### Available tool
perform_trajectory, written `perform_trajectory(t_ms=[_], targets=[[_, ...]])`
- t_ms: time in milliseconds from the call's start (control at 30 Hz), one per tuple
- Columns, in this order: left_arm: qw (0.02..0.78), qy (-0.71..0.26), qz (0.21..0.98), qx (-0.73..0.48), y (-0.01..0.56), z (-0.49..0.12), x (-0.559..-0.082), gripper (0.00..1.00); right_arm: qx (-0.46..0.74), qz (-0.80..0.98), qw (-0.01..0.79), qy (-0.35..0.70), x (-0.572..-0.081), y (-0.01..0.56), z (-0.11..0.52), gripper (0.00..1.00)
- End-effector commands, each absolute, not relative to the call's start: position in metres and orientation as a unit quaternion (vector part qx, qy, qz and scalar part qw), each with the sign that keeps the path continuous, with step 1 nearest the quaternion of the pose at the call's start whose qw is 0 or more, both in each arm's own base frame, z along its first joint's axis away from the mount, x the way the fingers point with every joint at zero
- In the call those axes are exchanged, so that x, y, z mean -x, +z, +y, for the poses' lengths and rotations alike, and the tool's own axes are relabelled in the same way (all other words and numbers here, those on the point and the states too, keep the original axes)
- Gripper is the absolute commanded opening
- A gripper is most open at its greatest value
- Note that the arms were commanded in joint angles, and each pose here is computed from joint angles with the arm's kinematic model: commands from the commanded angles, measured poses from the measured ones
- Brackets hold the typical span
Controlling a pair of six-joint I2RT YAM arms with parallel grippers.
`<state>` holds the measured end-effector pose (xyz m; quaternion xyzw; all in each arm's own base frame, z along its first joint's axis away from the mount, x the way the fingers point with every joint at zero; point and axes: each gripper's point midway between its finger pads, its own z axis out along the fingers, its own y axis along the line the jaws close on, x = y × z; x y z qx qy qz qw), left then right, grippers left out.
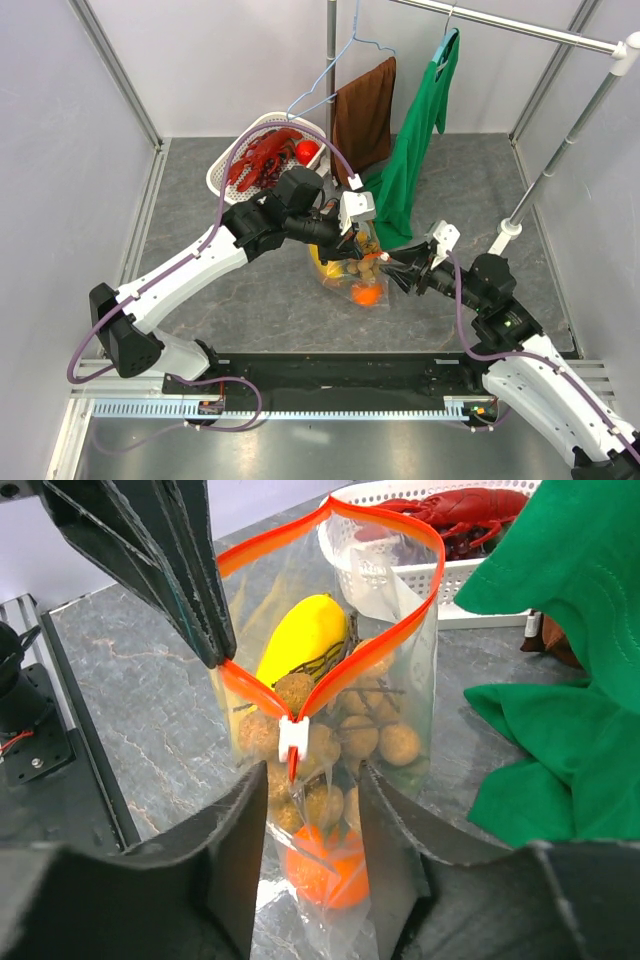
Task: Place the food in the zip-top bag and seal the zipper
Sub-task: Zip the zipper food storage bag at the center of the board.
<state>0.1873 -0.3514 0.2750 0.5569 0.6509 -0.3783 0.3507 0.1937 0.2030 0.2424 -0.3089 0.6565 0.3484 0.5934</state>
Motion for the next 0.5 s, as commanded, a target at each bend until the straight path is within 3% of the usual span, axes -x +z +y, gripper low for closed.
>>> perform_trajectory(t_ms=[0,200,300,467], targets=[[0.374,-0.396,0.624,-0.561,0.2980,-0.3572,-0.1864,0.02,0.314,0.631,0.612,0.360,-0.1961,0.2517,0.2085,0.42],[0.369,-0.400,0.623,-0.562,0.2960,-0.3573,-0.1832,0.02,0.313,0.622,0.625,0.353,-0.1957,0.2534,0.2055,0.17],[0.367,-0.400,0.624,-0.562,0.2946,-0.3567,-0.1832,0.02,0.312,0.619,0.631,0.349,-0.1959,0.2553,0.2041,0.00],[0.370,-0.393,0.625,-0.564,0.2938,-0.3569,-0.1860,0.02,0.326,0.606,0.636,0.349,-0.1900,0.2596,0.2038,0.00]])
